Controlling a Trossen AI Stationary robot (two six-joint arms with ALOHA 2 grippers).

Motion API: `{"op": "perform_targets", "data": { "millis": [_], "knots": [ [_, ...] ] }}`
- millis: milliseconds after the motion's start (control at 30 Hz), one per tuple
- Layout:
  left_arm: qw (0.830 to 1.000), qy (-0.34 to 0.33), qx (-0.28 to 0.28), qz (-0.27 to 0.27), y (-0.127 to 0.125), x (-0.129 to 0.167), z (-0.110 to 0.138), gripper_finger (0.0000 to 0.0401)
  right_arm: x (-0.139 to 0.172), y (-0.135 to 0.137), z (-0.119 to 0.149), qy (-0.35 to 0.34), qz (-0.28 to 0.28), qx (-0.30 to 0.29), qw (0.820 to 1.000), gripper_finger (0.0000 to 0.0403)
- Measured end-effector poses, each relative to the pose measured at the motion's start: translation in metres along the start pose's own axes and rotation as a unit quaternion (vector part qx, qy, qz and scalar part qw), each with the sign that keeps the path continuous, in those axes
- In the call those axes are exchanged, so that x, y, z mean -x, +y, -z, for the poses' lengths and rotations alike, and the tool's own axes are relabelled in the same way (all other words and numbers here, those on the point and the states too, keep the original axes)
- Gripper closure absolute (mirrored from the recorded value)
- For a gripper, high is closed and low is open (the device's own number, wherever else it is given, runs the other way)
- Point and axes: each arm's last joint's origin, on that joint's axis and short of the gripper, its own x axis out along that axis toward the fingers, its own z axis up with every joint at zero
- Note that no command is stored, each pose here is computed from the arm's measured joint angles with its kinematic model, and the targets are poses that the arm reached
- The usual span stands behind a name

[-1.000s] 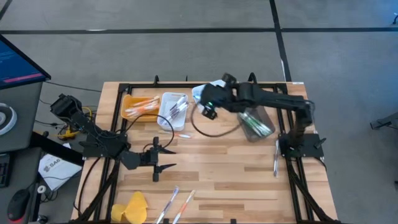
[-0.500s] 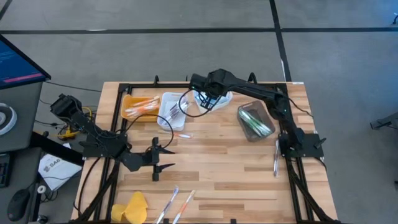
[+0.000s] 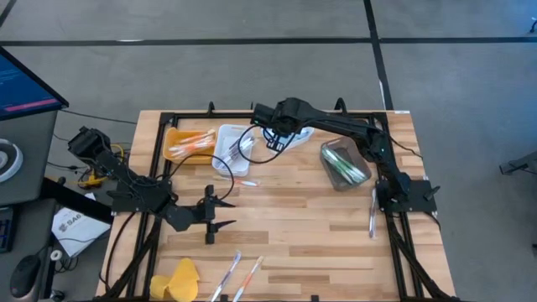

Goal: Pick & Place Toothbrushes
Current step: Put the blue toothbrush into the right white bin

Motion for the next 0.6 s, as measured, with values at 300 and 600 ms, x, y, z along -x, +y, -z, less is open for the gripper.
{"op": "perform_targets", "data": {
  "millis": [300,600],
  "knots": [
    [1.000,0.001,0.008,0.000,0.0001,0.0000,0.0003,0.0192,-0.0036,0.0003,0.0002,0.003,-0.006,-0.011,1.000,0.0388],
    [1.000,0.003,0.008,-0.001,0.0001,0.0000,0.0007,0.0192,-0.0061,-0.0044,0.0001,0.005,-0.009,-0.039,0.999,0.0388]
  ]
}}
